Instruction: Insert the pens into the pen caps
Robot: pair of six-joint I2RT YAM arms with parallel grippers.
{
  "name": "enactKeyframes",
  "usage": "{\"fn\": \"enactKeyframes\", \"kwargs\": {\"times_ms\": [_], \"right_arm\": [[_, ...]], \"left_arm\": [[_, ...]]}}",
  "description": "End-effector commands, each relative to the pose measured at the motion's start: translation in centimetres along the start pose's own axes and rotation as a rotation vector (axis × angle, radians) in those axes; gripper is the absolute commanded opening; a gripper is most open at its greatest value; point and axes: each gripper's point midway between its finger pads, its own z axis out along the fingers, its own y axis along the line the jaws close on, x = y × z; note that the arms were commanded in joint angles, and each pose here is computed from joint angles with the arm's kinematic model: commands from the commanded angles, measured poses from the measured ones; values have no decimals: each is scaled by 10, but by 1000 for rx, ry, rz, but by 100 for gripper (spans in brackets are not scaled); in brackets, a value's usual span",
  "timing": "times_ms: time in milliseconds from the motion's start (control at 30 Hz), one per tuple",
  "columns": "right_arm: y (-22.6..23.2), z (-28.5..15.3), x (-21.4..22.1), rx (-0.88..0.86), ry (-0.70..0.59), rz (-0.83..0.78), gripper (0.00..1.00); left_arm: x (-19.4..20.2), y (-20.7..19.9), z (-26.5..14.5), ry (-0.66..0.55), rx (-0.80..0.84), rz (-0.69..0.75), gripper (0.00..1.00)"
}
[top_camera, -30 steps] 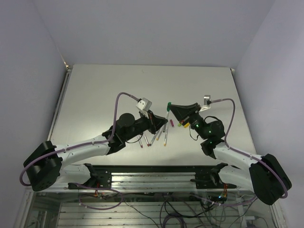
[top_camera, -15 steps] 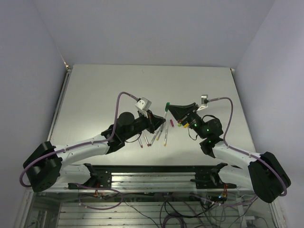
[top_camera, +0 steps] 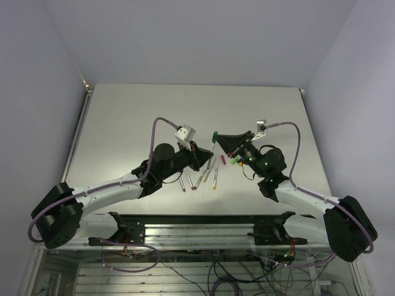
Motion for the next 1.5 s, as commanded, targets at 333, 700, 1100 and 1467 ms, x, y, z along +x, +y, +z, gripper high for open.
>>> {"fn": "enactKeyframes", "kwargs": {"times_ms": [333,700,1100,1467], "right_arm": [[4,-6,-51,192,-22,-248,45],[-28,-38,-82,467,-110,-266,68],[-52,-52,-77,578,-81,-336,59],[-55,-46,-60,541,-36,-323,59]], "left_arm": [[10,66,9,-8,-283,28,7],[2,152,28,55,-480,0,7],[25,245,66,285,-650,-47,7],[44,279,86,360,-735,-59,7]]}}
